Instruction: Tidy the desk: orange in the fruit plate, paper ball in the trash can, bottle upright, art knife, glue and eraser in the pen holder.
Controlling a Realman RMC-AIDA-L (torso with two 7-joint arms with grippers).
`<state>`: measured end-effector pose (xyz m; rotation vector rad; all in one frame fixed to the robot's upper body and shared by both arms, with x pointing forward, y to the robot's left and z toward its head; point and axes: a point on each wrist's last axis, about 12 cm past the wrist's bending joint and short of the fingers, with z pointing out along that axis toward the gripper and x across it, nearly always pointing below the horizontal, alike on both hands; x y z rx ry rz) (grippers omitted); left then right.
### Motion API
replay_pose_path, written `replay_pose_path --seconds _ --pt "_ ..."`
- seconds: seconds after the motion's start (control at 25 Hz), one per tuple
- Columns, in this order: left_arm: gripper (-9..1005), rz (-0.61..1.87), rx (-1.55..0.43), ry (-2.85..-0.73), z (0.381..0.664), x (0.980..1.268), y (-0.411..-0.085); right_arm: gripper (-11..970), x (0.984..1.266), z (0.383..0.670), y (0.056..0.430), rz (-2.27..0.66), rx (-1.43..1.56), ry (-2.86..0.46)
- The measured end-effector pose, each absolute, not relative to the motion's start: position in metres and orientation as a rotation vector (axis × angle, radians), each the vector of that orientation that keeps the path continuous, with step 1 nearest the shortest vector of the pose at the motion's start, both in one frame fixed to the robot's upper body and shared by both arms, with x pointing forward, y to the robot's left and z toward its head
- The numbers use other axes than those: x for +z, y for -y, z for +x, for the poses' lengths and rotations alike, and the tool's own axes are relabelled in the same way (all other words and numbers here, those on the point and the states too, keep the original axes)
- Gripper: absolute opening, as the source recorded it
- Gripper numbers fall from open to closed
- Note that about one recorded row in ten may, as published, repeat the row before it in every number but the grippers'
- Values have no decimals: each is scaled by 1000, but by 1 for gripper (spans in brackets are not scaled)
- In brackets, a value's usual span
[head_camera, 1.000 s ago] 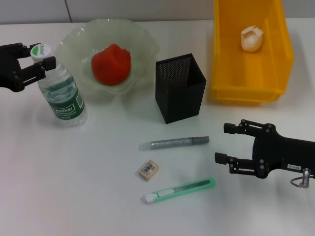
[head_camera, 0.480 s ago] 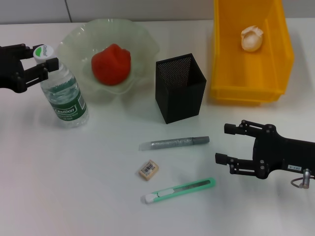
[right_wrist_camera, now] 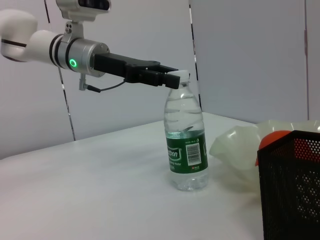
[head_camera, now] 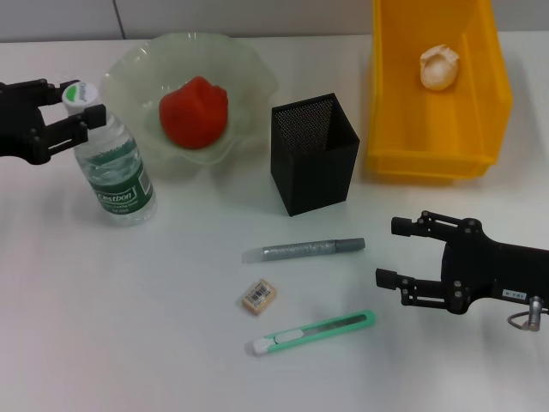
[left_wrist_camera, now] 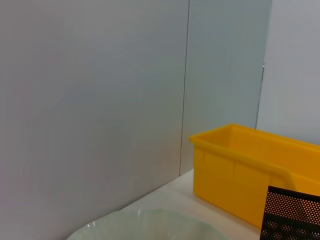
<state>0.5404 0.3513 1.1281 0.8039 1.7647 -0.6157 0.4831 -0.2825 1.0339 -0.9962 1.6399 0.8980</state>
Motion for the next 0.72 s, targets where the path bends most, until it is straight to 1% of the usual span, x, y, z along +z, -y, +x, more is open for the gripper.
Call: replay_pose_path --seconds 0.24,0.52,0.72 --pt "450 803 -618 -1764 540 1128 -350 774 1034 483 282 -996 901 -1638" --pt "798 812 -618 -1754 540 1129 -350 774 1034 482 283 -995 903 -1639" --pt "797 799 -675 -1681 537 1140 -349 773 1033 481 283 -992 901 -1642"
